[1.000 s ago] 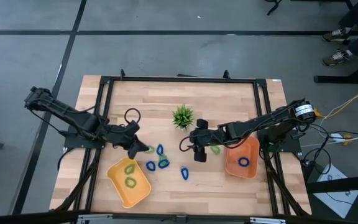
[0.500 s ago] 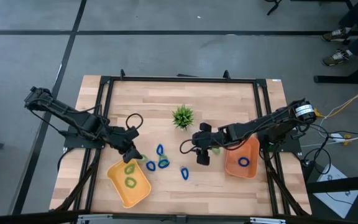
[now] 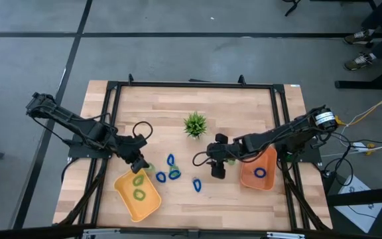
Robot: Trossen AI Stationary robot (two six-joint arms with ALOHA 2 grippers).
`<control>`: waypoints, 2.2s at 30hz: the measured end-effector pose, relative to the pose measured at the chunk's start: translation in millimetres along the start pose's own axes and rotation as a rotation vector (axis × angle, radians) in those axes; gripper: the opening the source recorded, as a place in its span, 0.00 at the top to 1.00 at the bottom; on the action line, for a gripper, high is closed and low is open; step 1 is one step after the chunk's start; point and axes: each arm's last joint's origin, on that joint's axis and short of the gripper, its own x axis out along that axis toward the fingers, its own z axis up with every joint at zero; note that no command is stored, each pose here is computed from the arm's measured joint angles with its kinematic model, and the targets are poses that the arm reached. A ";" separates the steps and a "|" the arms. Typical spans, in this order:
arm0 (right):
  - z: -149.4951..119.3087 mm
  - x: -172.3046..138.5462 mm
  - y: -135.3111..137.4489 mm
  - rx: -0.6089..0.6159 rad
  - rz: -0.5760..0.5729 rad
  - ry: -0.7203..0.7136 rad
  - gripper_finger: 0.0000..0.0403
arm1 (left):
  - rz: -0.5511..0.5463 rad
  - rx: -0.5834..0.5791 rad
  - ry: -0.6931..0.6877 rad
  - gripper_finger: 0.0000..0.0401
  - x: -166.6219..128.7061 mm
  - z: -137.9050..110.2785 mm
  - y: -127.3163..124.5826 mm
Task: Sort spring keychains
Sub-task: Put the green spring keychain into the yellow bin
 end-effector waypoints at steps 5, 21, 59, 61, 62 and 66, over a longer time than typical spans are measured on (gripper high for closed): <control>-1.1 -0.5 2.8 -0.005 0.006 0.001 0.48 | 0.043 -0.001 -0.009 0.93 -0.1 -0.5 3.6; -1.9 -0.5 2.6 -0.009 0.003 0.008 0.48 | 0.009 -0.152 0.160 0.93 2.4 -7.2 1.6; 0.0 -0.3 2.7 -0.067 0.007 -0.010 0.48 | 0.111 -0.214 0.296 0.88 55.7 -39.6 -11.3; 0.4 -0.3 2.8 -0.083 0.008 -0.015 0.48 | 0.116 -0.217 0.270 0.87 55.9 -38.9 -11.0; 0.5 -0.3 2.8 -0.084 0.008 -0.015 0.48 | 0.116 -0.216 0.264 0.86 55.9 -38.7 -11.0; 0.8 -0.3 3.0 -0.090 0.009 -0.019 0.48 | 0.117 -0.215 0.260 0.82 55.9 -38.6 -11.0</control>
